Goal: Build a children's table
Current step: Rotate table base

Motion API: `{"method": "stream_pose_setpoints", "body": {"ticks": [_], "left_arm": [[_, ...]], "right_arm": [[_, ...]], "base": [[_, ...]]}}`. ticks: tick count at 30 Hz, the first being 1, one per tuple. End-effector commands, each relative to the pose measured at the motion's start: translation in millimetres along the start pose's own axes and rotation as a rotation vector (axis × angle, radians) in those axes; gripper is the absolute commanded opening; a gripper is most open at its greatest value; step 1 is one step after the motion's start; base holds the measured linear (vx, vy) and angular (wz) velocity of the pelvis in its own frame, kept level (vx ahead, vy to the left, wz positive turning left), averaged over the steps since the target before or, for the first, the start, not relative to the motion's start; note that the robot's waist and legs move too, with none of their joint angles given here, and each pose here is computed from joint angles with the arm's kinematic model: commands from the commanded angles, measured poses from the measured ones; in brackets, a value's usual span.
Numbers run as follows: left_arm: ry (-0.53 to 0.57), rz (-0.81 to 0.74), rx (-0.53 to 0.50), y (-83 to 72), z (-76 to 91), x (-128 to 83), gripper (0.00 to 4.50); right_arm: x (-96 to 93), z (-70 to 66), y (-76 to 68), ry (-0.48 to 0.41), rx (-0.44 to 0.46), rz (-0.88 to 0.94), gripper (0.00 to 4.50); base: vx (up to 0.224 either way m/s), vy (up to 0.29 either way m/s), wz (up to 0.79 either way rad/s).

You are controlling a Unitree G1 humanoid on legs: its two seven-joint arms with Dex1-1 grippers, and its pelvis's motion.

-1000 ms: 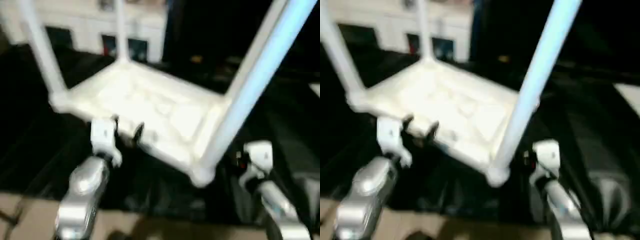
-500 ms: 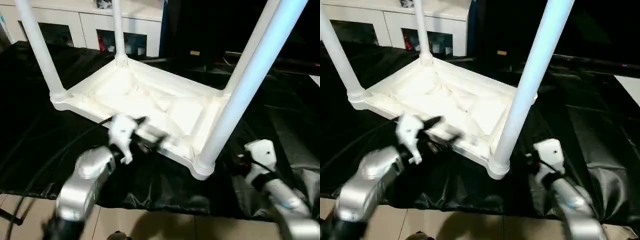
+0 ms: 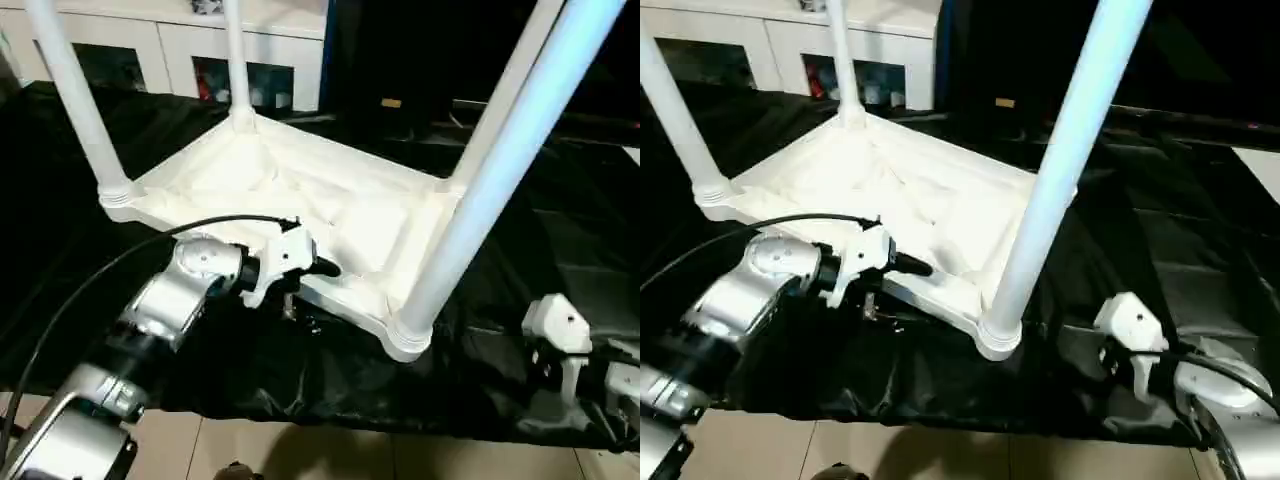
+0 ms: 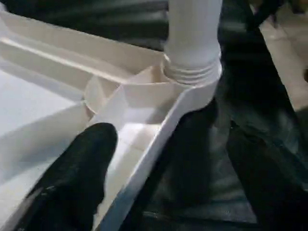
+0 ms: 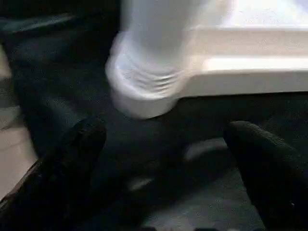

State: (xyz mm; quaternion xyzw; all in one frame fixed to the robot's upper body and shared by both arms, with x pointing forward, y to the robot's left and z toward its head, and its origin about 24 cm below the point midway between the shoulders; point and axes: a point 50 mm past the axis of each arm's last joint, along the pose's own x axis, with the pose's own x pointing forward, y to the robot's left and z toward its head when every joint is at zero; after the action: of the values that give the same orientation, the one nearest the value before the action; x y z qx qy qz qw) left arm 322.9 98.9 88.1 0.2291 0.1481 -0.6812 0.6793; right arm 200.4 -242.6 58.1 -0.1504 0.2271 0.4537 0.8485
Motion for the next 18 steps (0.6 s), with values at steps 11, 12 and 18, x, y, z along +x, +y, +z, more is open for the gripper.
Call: {"method": "stream_pose_setpoints", "body": {"ticks": [11,12,18], "left_arm": [[0.134,-0.084,0.068,19.8,13.0,35.9,3.08],[0.142,-0.082,0.072,20.2,12.9,37.4,2.94],[0.226,-0.058,0.105,25.4,10.0,46.4,2.49]], "right_arm": [[-2.4,8.3,8.7,0.014,-0.014,0.087,4.5],[-2.2,8.5,8.5,0.013,-0.018,0.084,4.5],[-0.3,7.8,9.8,0.024,-0.018,0.073,4.5]], "base": [[0.0,0.0,0.0],[0.0,0.0,0.0],[0.0,0.0,0.0]]}}
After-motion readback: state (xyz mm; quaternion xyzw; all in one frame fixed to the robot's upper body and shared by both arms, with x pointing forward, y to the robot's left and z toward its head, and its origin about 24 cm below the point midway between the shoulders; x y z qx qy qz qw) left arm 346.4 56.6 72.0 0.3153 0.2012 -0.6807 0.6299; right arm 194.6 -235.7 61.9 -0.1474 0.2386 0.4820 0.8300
